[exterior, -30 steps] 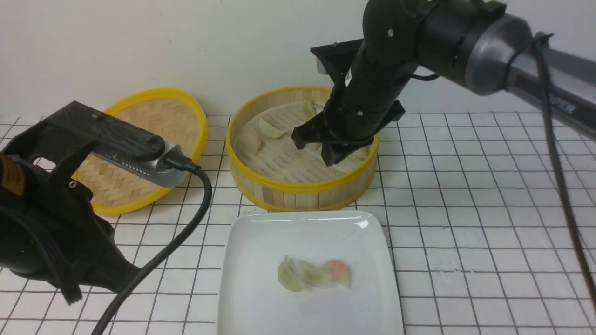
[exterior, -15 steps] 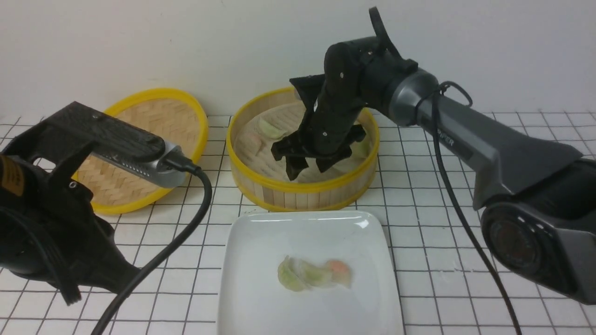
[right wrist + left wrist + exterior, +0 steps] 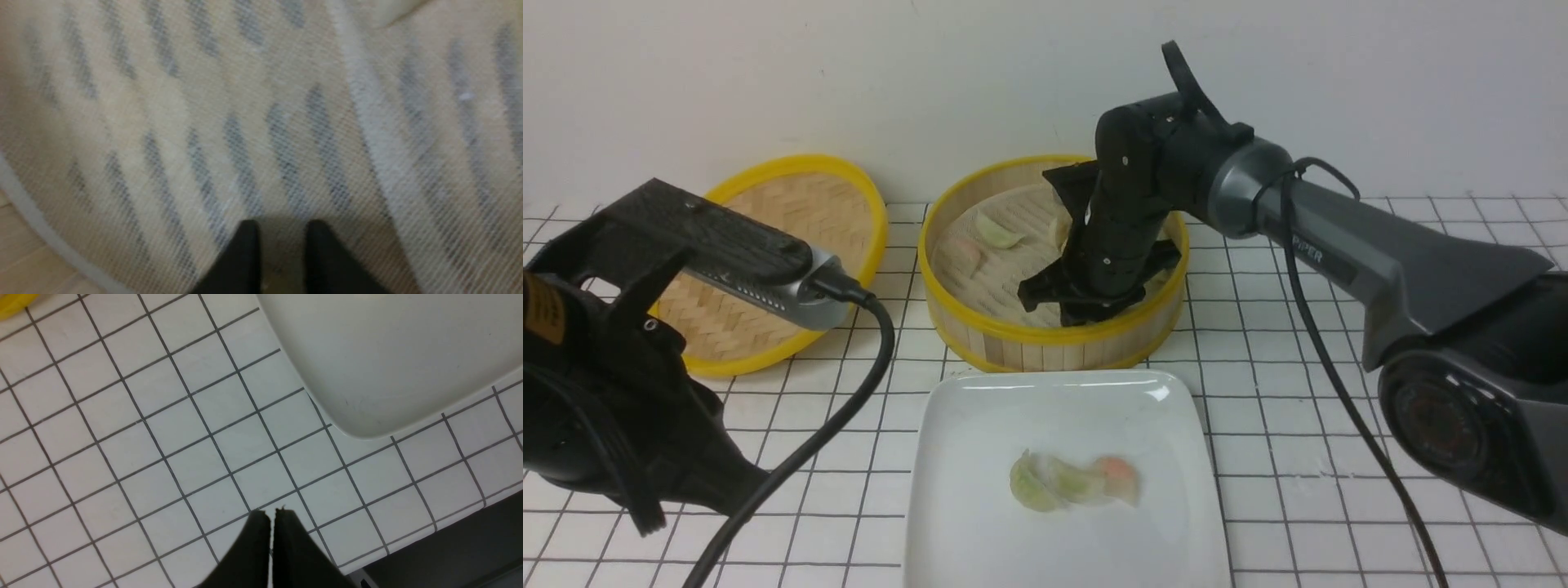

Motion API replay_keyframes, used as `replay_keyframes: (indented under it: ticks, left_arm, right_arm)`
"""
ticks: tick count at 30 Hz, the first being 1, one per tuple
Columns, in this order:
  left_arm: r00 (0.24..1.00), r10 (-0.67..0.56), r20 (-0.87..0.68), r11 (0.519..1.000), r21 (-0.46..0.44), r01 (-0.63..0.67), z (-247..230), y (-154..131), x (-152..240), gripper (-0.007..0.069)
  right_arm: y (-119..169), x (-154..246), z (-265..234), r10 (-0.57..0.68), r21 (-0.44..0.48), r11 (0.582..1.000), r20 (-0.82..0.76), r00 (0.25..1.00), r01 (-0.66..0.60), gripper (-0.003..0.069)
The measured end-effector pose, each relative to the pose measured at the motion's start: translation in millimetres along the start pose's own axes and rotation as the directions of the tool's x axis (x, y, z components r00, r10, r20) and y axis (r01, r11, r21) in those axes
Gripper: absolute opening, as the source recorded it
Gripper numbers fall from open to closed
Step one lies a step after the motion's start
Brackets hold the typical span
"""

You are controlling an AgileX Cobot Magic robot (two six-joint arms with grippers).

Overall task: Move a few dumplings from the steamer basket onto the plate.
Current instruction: Use the right arm to grab a dumpling from inside the steamer, then use the right arm to put the dumpling into the plate

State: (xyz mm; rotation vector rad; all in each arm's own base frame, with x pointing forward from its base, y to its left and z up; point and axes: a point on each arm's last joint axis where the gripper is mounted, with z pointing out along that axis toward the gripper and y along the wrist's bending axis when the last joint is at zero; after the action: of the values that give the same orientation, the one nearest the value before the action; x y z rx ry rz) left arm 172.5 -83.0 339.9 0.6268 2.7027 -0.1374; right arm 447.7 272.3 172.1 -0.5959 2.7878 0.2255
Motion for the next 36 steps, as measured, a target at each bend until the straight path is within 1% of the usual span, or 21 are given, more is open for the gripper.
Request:
replay_keyframes:
  ticks: [2, 7, 11, 13, 16, 19, 25, 28, 31, 34, 36]
  left_arm:
    - [1.000, 0.000, 0.000, 1.000, 0.000, 0.000, 0.0, 0.0, 0.0, -0.0006]
    - [1.000, 0.000, 0.000, 1.000, 0.000, 0.000, 0.0, 0.0, 0.0, -0.0006]
    - [1.000, 0.000, 0.000, 1.000, 0.000, 0.000, 0.0, 0.0, 0.0, -0.0006]
    - [1.000, 0.000, 0.000, 1.000, 0.000, 0.000, 0.0, 0.0, 0.0, -0.0006]
    - [1.000, 0.000, 0.000, 1.000, 0.000, 0.000, 0.0, 0.0, 0.0, -0.0006]
    - [1.000, 0.000, 0.000, 1.000, 0.000, 0.000, 0.0, 0.0, 0.0, -0.0006]
    - [1.000, 0.014, 0.000, 1.000, -0.003, -0.014, 0.0, 0.2, 0.0, -0.0006]
    - [1.000, 0.021, -0.001, 1.000, -0.019, -0.021, 0.0, 1.7, 0.1, -0.0006]
    - [1.000, 0.023, 0.000, 0.999, -0.025, -0.023, -0.4, 2.2, 0.2, -0.0006]
    - [1.000, 0.025, 0.006, 0.999, -0.027, -0.024, -1.8, 2.4, 1.0, -0.0006]
    - [1.000, 0.027, 0.009, 0.999, -0.029, -0.027, -2.7, 2.5, 1.4, -0.0006]
  right_arm:
    - [-0.9, -0.5, 0.0, -0.006, 0.010, 1.000, 0.005, 1.000, 0.006, 0.0036]
    - [-1.7, -7.4, -15.8, -0.022, 0.034, 0.999, 0.045, 0.999, 0.021, 0.0000]
    - [-0.1, -13.6, -47.1, -0.031, 0.040, 0.999, 0.101, 0.994, 0.027, -0.0003]
    - [1.7, -16.9, -80.3, -0.036, 0.039, 0.999, 0.162, 0.986, 0.030, -0.0003]
    - [2.1, -18.6, -103.9, -0.043, 0.049, 0.998, 0.208, 0.977, 0.034, -0.0003]
    - [2.2, -18.7, -106.3, -0.046, 0.049, 0.998, 0.212, 0.976, 0.036, -0.0004]
    - [7.1, -14.5, -114.3, -0.027, -0.006, 1.000, 0.204, 0.979, 0.028, -0.0003]
    - [11.7, 3.3, -137.7, -0.008, -0.057, 0.998, 0.181, 0.984, 0.018, -0.0003]
    - [16.2, 31.3, -148.3, -0.014, -0.067, 0.998, 0.117, 0.993, 0.022, -0.0003]
    - [21.6, 52.1, -139.9, -0.030, -0.066, 0.997, 0.041, 0.999, 0.032, -0.0003]
    - [24.3, 67.1, -118.2, -0.034, -0.066, 0.997, -0.034, 0.999, 0.032, -0.0003]
